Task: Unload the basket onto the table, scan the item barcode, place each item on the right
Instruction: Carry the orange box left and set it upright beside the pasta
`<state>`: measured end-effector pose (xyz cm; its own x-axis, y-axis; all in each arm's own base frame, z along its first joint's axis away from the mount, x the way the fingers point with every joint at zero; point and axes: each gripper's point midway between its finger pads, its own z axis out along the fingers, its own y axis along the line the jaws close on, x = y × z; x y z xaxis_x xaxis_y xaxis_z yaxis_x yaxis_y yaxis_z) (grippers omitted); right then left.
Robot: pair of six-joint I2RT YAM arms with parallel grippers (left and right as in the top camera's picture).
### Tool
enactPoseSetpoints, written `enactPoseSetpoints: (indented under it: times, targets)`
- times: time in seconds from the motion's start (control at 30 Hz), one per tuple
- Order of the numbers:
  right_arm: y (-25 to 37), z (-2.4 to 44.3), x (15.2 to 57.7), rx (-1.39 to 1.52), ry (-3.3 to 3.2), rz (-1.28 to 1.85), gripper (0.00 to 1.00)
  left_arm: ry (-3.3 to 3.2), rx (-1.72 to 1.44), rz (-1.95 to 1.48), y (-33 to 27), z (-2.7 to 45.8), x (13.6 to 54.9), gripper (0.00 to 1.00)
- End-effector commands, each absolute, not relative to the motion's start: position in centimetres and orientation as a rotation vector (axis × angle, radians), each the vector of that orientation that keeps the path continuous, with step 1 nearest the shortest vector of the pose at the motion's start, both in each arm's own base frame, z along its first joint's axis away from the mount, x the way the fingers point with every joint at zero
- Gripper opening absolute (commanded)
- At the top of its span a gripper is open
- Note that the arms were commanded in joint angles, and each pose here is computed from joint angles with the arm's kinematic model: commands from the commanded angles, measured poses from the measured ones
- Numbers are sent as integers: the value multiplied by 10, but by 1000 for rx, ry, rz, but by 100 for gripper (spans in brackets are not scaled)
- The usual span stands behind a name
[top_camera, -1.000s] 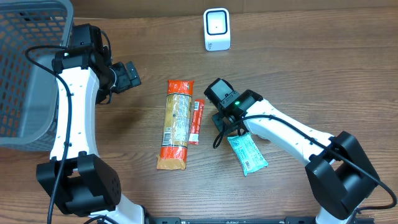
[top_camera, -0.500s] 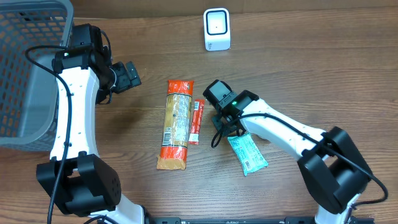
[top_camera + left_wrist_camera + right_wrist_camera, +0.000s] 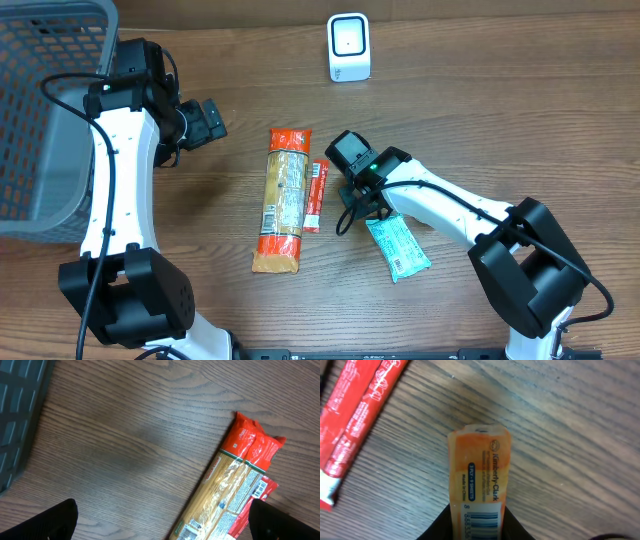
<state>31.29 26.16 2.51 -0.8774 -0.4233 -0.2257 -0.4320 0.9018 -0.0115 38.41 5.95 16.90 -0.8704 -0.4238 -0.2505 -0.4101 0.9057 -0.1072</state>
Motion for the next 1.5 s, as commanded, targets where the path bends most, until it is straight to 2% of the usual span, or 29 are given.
enactPoseSetpoints:
  times: [0.0,0.27,0.37,0.47,0.53,0.63,0.73,0.9,1.2,1.23,1.33,1.47]
  targets:
    - [276,23,302,-486,2917,189,26,2794,-591,-67,58,174,388,100]
    - [293,24,291,-284,2987,336,26,2794,-590,-67,58,174,388,100]
    - [293,24,290,-287,2986,334,30,2794,-592,-67,58,174,388,100]
    - [293,24,290,-287,2986,335,39,2794,-591,-67,58,174,388,100]
    - [293,24,290,-287,2986,335,52,2794,-591,-67,58,174,388,100]
    - [293,25,291,-287,2983,337,61,2794,-591,-67,58,174,388,100]
    - [295,31,294,-298,2968,347,65,2794,-591,-67,58,174,388,99]
    - [296,58,305,-316,2905,367,66,2794,-591,-67,58,174,388,100]
    - [257,121,325,-228,2727,164,67,2794,-591,-67,58,174,388,100]
    - [250,129,328,-212,2698,124,70,2794,-591,-67,58,174,388,100]
    - [232,145,332,-175,2649,43,86,2794,-591,-67,58,174,388,100]
    - [206,149,332,-39,2680,18,88,2794,-591,-67,58,174,388,100]
